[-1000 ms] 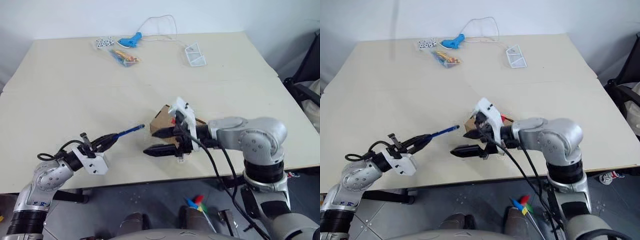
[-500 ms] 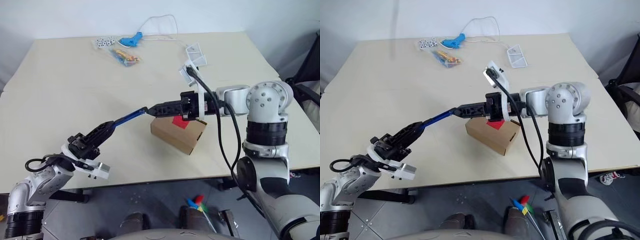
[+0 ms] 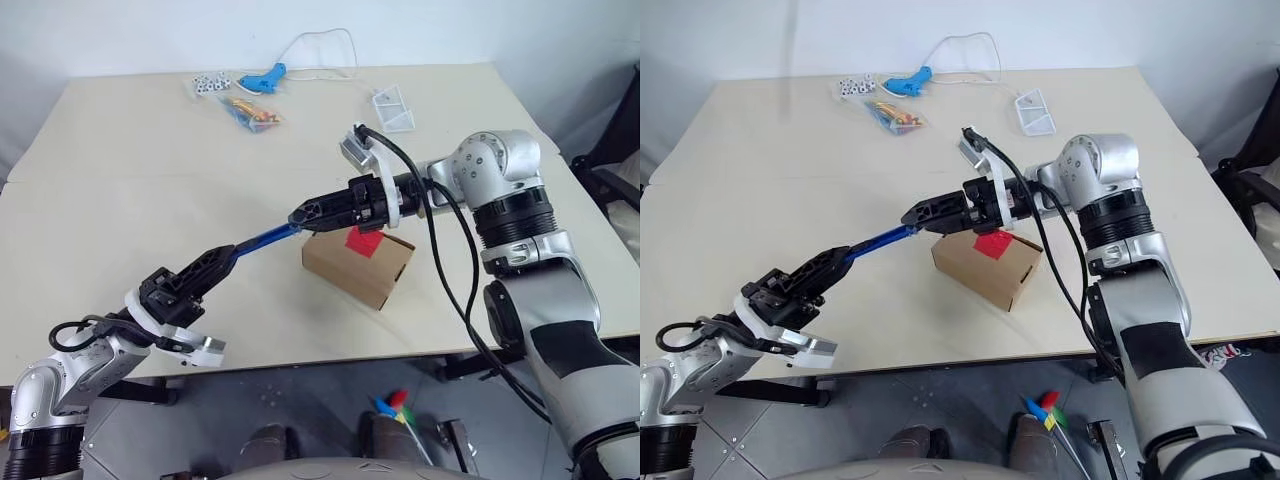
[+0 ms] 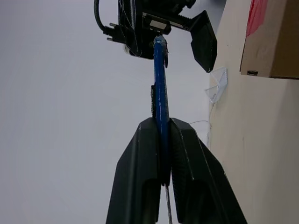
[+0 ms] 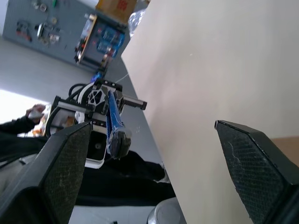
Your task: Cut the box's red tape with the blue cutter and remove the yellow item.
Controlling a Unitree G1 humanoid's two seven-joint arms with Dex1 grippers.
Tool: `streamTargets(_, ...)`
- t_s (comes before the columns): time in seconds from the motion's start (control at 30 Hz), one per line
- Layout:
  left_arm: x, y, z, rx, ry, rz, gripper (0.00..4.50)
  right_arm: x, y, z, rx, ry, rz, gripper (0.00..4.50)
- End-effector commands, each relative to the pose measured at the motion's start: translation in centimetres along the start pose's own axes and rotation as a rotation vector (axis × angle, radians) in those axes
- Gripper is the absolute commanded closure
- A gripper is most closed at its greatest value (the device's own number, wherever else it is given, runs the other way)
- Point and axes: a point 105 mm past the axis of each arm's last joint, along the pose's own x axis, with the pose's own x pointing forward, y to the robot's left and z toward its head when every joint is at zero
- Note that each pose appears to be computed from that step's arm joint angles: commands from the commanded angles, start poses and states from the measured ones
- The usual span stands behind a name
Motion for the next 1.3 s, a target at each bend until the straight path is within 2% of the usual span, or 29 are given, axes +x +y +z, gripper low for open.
streamTargets(0.03, 0.3, 0.9, 0.5, 0.025, -0.025, 0.030, 4.09, 0.0, 0.9, 0.9, -0.052, 0.002, 0.020, 0.09)
streamTargets(0.73, 0.8, 0.9, 0.5, 0.017, -0.025, 0.030, 4.09, 1.1, 0.9, 1.4, -0.074, 0.008, 0.035, 0.09)
streamTargets(0.83, 0.8, 0.9, 0.6, 0.015, -0.026, 0.031, 4.09, 1.2, 1.0, 1.5, -0.074, 0.008, 0.034, 0.72)
streamTargets(1.2, 0.9, 0.8, 0.3, 0.003, -0.004, 0.027, 4.09, 0.9, 1.1, 1.3, -0.089, 0.012, 0.041, 4.28)
streamTargets(1.3, 0.8, 0.7, -0.1, -0.009, 0.019, 0.033, 4.09, 0.8, 1.4, 1.0, -0.100, 0.024, 0.059, 4.34)
